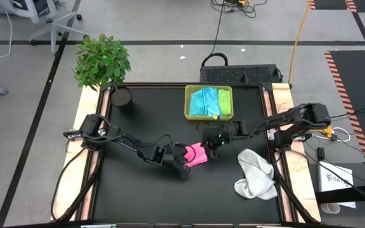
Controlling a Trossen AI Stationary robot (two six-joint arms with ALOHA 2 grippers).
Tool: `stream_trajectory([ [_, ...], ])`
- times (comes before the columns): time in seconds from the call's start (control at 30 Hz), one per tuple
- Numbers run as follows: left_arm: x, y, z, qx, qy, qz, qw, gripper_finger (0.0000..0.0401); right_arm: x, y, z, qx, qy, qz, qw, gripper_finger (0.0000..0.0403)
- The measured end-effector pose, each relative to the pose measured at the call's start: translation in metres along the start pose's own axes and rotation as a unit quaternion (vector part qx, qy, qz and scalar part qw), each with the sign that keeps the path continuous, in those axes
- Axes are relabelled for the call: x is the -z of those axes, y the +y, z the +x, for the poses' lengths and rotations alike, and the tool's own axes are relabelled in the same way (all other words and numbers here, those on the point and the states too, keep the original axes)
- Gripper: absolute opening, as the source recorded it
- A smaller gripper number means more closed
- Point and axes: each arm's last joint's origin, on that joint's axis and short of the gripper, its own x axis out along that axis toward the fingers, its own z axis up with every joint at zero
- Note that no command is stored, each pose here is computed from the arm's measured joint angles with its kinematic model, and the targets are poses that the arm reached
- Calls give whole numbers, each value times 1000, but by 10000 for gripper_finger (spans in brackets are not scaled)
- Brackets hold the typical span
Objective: Fold microfiber towels
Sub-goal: Fold the pink microfiber cloth
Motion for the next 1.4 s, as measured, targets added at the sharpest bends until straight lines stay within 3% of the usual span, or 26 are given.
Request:
stream_trajectory([
  [0.33, -8, 4, 3, 3, -13, -11, 1000, 26, 6, 27, 55, -53, -57, 14, 997, 0],
  [0.6, -9, 5, 3, 2, -18, -18, 1000, 26, 30, 21, 80, -37, 12, 23, 999, 0],
  [1.13, -9, 6, 4, -1, -16, -17, 1000, 26, 45, 2, 54, -2, 153, -41, 987, 0],
  [1.4, -9, 6, 3, -3, -15, -12, 1000, 26, 42, -6, 22, 14, 186, -48, 981, 0],
])
